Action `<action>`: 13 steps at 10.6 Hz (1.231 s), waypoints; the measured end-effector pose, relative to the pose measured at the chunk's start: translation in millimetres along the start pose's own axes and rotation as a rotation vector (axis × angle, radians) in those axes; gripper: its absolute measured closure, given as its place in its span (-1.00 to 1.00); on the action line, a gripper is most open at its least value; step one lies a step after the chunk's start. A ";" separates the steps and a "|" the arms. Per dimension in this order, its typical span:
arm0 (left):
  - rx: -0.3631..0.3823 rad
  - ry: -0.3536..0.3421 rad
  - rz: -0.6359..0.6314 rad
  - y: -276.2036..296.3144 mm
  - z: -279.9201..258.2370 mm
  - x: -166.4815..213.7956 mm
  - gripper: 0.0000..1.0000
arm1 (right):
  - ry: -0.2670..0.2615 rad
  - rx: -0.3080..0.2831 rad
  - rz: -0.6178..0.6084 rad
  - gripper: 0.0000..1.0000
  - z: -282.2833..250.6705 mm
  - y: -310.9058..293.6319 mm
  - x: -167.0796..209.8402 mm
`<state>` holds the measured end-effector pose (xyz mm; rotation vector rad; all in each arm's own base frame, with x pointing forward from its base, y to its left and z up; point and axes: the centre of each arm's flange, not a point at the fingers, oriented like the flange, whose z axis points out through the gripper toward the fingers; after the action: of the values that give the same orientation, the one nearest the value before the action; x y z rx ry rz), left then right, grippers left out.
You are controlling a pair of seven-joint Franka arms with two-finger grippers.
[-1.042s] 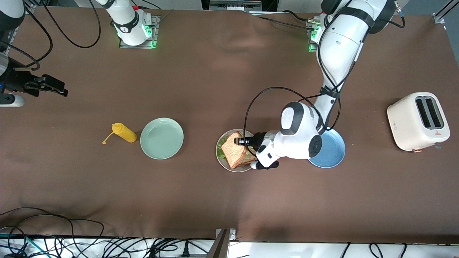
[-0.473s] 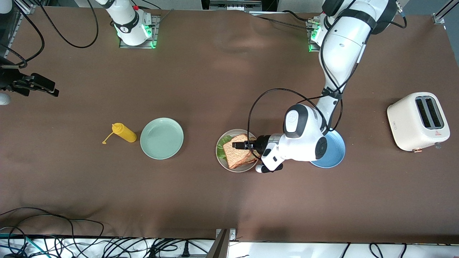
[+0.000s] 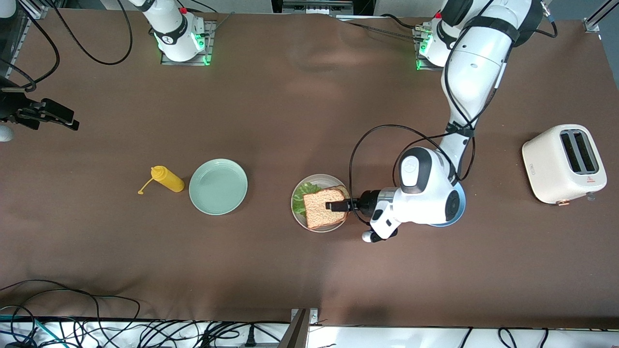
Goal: Make sandwich on beige plate with both arms
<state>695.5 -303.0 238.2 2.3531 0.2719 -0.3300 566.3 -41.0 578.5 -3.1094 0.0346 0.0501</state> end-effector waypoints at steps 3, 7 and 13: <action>0.090 0.003 0.031 -11.9 -32.9 7.2 -1.00 | 0.001 0.000 0.000 -1.00 -0.3 0.0 0.0; 0.300 0.000 0.076 -17.6 -146.0 -3.9 -1.00 | 0.003 0.000 0.000 -1.00 -1.5 0.1 0.2; 0.676 0.003 0.085 -19.6 -281.6 -59.2 -1.00 | 0.009 0.000 0.000 -1.00 -4.3 -0.1 0.3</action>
<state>678.3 -98.5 440.9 3.0173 0.0600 -0.4250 566.7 -41.0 582.8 -3.1102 0.0343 0.0364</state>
